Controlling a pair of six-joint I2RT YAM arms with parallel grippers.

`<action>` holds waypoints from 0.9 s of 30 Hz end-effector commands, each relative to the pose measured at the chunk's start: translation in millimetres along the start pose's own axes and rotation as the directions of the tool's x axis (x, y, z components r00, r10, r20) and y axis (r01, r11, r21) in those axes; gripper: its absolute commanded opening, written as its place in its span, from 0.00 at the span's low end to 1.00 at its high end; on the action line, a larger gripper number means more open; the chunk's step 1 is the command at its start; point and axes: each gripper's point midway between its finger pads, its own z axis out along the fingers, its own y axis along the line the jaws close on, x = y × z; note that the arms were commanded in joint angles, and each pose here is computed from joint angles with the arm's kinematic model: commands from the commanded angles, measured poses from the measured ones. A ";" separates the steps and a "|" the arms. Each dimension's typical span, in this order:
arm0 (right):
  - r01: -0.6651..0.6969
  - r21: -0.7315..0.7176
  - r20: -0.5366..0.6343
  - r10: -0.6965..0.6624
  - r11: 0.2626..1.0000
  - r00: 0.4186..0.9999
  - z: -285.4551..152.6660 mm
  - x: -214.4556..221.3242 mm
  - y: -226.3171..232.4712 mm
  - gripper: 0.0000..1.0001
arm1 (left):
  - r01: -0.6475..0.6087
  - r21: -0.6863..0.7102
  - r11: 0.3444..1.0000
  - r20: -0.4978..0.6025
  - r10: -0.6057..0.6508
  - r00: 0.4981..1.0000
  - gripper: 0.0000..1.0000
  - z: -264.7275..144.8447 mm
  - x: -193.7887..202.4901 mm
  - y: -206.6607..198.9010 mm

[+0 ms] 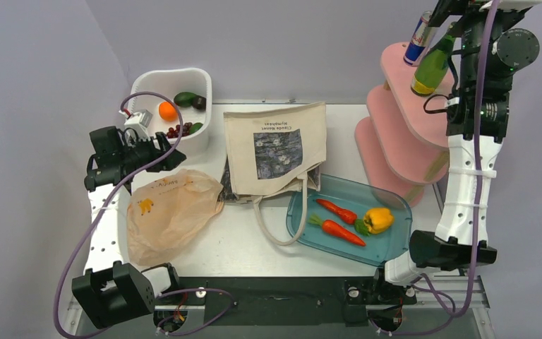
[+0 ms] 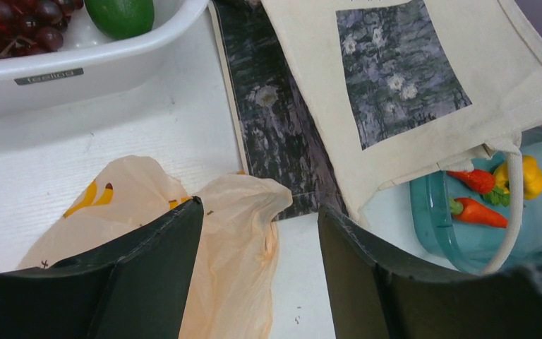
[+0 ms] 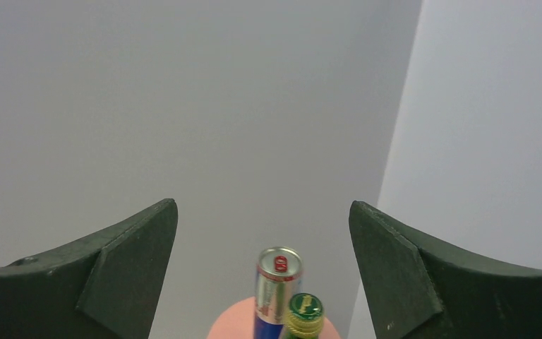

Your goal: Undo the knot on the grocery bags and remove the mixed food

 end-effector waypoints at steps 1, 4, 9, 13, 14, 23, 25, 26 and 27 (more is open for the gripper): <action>-0.032 -0.201 0.108 0.054 0.979 0.993 -36.5 -67.9 43.3 0.87 | -0.069 -0.023 0.997 -0.045 0.068 0.997 0.59 -27.8 5.6 -6.8; -0.067 -0.303 0.028 0.079 0.951 0.997 -52.5 -51.8 74.8 0.87 | -0.046 -0.096 0.994 -0.098 0.037 0.995 0.59 -44.8 19.1 12.7; -0.176 -0.484 -0.173 0.103 0.857 0.980 -90.5 2.9 142.7 0.87 | -0.109 -0.240 0.965 -0.290 0.036 0.956 0.59 -76.4 50.0 58.6; -0.275 -0.605 -0.331 0.078 0.748 0.940 -130.5 52.4 201.4 0.86 | -0.258 -0.372 0.892 -0.438 0.076 0.896 0.59 -96.3 76.8 108.0; -0.290 -0.642 -0.356 0.059 0.710 0.933 -143.6 59.0 219.3 0.86 | -0.276 -0.387 0.880 -0.464 0.073 0.883 0.59 -95.3 85.7 119.3; -0.377 -0.801 -0.468 -0.093 0.465 0.879 -222.4 124.2 312.5 0.84 | -0.351 -0.407 0.843 -0.608 0.037 0.793 0.59 -74.0 151.1 181.3; -0.394 -0.806 -0.481 -0.100 0.442 0.871 -228.6 132.2 322.6 0.84 | -0.298 -0.354 0.887 -0.603 0.027 0.797 0.58 -61.8 164.5 174.1; -0.406 -0.806 -0.492 -0.106 0.431 0.864 -232.6 138.9 327.1 0.84 | -0.266 -0.319 0.910 -0.583 0.032 0.812 0.56 -54.5 165.8 166.9; -0.411 -0.809 -0.490 -0.096 0.421 0.866 -234.2 137.5 331.7 0.84 | -0.250 -0.299 0.921 -0.573 0.036 0.819 0.45 -51.2 166.0 162.7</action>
